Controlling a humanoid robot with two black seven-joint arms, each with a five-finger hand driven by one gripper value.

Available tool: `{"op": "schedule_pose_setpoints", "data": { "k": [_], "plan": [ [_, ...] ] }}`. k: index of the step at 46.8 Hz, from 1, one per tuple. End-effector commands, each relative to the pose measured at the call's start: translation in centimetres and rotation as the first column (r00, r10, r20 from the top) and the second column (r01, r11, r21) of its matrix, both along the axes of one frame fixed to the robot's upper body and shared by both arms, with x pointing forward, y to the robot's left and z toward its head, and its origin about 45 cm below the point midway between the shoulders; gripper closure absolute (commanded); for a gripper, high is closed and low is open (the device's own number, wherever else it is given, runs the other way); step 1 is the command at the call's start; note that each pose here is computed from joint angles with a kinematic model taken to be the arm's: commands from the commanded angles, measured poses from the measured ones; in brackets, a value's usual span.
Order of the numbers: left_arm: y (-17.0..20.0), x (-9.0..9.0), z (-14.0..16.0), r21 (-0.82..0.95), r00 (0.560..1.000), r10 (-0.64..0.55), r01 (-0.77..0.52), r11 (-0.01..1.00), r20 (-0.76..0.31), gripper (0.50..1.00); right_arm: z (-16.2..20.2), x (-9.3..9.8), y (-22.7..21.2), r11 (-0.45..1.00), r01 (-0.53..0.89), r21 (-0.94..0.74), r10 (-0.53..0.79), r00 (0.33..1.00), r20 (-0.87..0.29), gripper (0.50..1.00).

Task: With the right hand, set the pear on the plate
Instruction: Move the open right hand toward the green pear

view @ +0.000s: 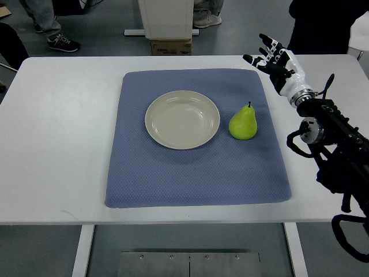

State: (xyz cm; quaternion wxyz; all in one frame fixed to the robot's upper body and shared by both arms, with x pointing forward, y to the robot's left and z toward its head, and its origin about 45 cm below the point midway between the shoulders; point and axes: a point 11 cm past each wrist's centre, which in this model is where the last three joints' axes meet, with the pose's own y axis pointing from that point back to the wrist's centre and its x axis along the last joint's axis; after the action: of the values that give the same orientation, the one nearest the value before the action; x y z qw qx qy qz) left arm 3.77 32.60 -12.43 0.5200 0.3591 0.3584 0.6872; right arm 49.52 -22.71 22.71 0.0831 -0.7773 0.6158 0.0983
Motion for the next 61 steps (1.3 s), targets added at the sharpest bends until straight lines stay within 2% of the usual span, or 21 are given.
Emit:
{"op": "schedule_pose_setpoints", "data": {
  "k": [1,8,19,42,61],
  "plan": [
    [0.0,0.0,0.0,0.0,1.0,0.0,0.0,1.0,-0.001,0.5,0.3,0.0,-1.3,1.0,-0.003,-0.01,0.003,1.0,0.011,0.5],
    [0.0,0.0,0.0,0.0,1.0,0.0,0.0,1.0,-0.001,0.5,0.6,-0.2,-3.7,1.0,-0.006,-0.003,0.006,1.0,0.026,0.5],
    [0.0,0.0,0.0,0.0,1.0,0.0,0.0,1.0,0.001,0.5,-0.5,-1.3,-5.3,0.994,-0.025,-0.107,0.031,0.998,0.061,0.5],
    [0.0,0.0,0.0,0.0,1.0,0.0,0.0,1.0,-0.001,0.5,-1.4,-3.0,-2.1,0.973,-0.151,-0.172,0.169,0.981,0.095,0.5],
    [0.0,0.0,0.0,0.0,1.0,0.0,0.0,1.0,0.001,0.5,-5.1,-5.4,-1.2,0.96,-0.204,-0.194,0.219,0.974,0.055,0.5]
  ]
}}
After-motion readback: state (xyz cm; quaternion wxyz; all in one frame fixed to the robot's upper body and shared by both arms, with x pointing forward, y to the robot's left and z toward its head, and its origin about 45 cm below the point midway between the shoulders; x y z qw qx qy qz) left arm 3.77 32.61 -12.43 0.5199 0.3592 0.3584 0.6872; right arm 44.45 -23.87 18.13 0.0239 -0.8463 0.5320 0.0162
